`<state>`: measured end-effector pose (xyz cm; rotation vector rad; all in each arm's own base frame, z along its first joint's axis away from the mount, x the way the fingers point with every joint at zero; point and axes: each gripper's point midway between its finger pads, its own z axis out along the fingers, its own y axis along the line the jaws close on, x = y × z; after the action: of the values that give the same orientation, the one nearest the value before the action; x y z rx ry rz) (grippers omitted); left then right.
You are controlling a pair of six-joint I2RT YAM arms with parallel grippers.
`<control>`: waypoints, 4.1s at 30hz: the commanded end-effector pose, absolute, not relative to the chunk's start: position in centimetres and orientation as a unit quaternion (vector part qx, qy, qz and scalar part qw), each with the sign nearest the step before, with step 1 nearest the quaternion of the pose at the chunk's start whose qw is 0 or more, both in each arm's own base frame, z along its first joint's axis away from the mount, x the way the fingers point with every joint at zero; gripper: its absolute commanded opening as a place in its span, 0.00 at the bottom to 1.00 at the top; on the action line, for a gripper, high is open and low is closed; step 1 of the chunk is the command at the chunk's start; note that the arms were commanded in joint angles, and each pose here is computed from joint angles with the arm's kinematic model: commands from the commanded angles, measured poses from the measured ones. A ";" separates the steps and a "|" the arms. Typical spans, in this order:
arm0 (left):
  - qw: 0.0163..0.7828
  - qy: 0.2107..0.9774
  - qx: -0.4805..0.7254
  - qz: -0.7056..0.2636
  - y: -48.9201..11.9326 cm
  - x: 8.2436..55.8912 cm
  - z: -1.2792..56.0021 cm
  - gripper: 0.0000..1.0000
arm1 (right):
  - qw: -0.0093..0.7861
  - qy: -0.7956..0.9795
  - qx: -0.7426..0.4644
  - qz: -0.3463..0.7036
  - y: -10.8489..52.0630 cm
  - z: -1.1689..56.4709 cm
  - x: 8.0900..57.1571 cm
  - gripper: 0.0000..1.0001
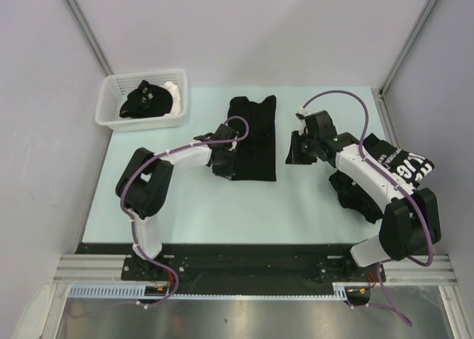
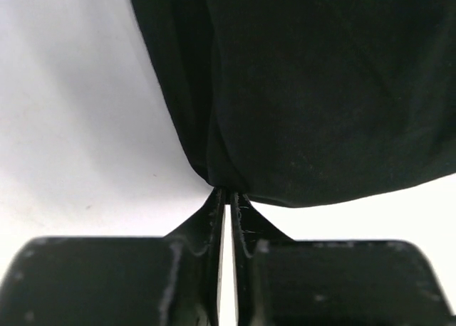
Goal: Fold and stack the t-shirts
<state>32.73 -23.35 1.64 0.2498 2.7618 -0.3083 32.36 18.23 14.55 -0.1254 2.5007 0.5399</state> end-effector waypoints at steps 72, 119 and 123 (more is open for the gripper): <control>0.205 0.963 0.118 -0.129 -23.3 31.8 8.0 0.00 | 0.250 0.935 0.019 0.251 23.8 1.6 31.3 0.00; 0.306 0.937 0.094 -0.142 -21.9 32.5 18.0 0.00 | 0.396 0.884 -0.026 0.247 22.3 21.1 33.1 0.00; 0.293 0.940 0.102 -0.142 -21.5 30.8 17.6 0.00 | 0.375 0.893 -0.017 0.248 22.7 20.7 31.0 0.00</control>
<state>32.43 -21.77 16.43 0.2758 2.5181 -0.3388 32.45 23.53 19.40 -0.0986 2.2836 0.6685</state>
